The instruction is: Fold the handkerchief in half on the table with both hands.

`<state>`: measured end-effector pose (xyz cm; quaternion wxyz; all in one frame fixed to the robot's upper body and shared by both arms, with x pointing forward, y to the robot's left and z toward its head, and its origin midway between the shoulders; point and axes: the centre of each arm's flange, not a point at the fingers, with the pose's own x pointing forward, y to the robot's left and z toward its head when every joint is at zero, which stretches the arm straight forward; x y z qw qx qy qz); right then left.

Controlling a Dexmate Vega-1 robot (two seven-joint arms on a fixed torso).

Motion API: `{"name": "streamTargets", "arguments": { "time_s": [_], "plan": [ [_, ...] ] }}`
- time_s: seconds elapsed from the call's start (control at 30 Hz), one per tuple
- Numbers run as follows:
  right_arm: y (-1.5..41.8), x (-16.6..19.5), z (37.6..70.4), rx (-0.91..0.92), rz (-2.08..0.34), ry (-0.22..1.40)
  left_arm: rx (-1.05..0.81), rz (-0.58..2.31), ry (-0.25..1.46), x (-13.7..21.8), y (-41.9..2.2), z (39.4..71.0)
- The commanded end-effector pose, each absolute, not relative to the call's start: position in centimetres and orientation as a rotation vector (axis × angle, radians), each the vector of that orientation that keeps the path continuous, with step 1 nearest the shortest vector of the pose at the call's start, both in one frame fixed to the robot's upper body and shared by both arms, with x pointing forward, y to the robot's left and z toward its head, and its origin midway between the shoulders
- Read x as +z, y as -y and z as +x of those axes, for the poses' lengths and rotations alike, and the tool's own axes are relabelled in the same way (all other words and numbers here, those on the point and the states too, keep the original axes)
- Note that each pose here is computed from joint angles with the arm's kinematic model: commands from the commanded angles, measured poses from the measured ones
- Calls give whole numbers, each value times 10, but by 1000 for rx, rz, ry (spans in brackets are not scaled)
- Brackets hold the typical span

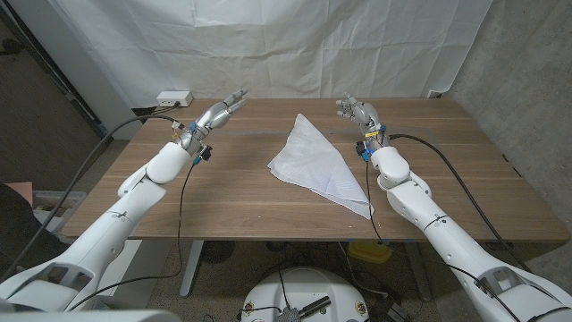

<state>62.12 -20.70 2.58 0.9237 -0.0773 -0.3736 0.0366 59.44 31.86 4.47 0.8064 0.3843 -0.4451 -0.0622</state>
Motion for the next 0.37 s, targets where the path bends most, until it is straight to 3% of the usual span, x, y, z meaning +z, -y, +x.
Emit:
{"name": "streamTargets", "arguments": {
  "time_s": [0.03,0.2,0.37],
  "plan": [
    [225,28,614,-26,-107,761,-158,697,979,50,-342,598],
    [225,28,608,-127,-163,712,-169,674,945,47,-346,606],
    [223,37,620,-78,-97,748,-159,668,944,46,-351,606]
  ]
}}
